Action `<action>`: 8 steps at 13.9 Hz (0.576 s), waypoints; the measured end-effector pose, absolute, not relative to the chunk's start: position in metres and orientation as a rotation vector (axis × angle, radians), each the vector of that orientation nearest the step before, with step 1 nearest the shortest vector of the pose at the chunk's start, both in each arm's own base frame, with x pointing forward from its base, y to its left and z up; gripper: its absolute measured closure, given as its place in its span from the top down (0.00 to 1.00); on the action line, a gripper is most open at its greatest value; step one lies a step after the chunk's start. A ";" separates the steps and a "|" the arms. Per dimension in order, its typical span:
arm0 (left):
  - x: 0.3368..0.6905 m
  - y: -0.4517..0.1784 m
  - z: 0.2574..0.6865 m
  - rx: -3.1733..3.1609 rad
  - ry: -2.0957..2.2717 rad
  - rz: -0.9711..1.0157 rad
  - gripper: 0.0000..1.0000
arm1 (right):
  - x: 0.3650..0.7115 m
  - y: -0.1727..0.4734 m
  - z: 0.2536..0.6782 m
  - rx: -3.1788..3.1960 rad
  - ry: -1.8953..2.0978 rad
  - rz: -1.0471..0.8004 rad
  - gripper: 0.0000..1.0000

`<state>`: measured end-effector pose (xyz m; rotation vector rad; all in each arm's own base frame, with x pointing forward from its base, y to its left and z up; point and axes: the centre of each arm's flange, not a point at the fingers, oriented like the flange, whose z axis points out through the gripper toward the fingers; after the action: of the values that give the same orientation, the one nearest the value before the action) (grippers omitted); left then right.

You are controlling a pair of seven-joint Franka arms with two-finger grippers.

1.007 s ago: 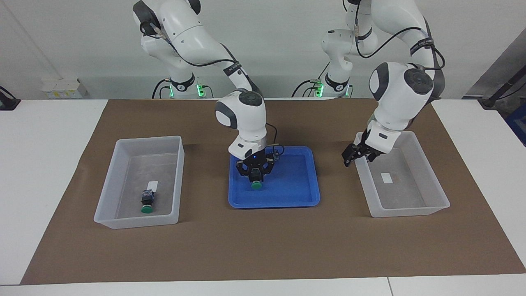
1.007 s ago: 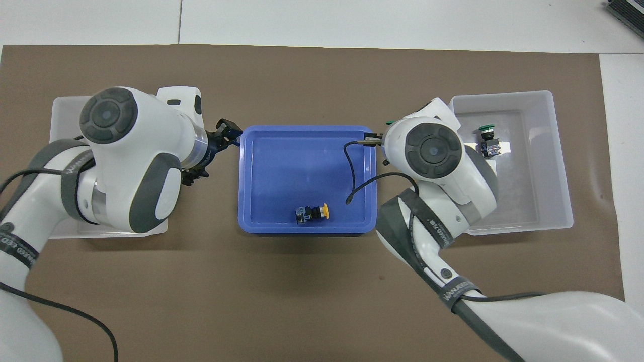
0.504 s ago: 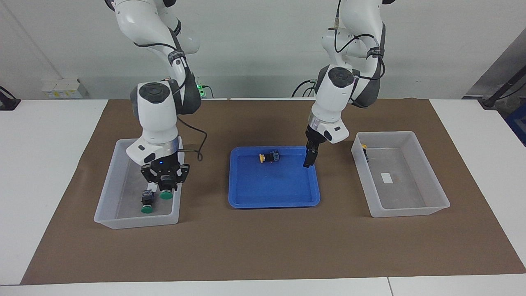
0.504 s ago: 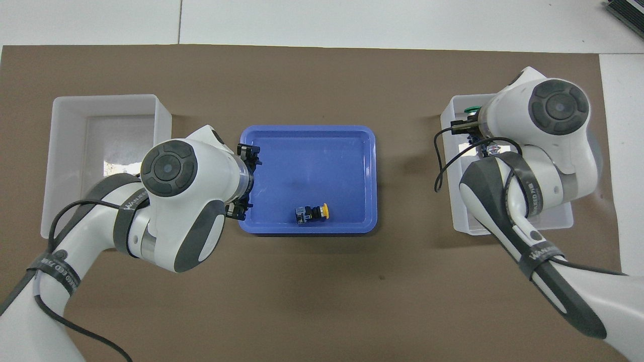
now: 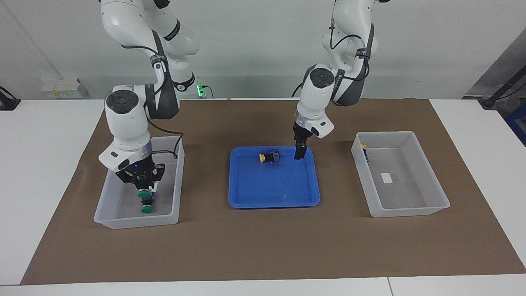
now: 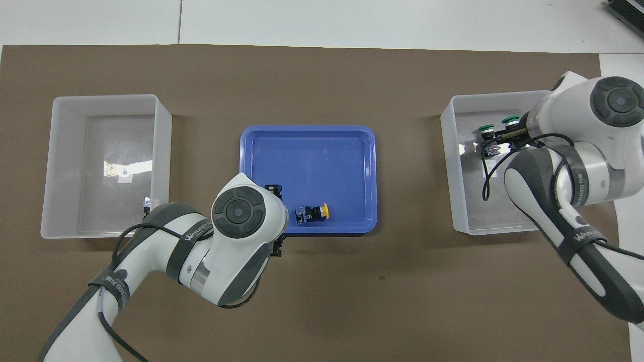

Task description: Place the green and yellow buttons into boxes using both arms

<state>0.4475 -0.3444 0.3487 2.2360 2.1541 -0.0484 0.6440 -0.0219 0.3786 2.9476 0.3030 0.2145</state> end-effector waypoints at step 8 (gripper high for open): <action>0.474 -0.384 0.331 2.053 2.310 -0.015 1.00 | 0.662 -0.039 0.324 2.994 0.298 0.251 0.43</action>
<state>0.4743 -0.3836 0.3309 2.0534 2.3105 -0.0152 0.6616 -0.0387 0.3235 2.9939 0.2982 0.2511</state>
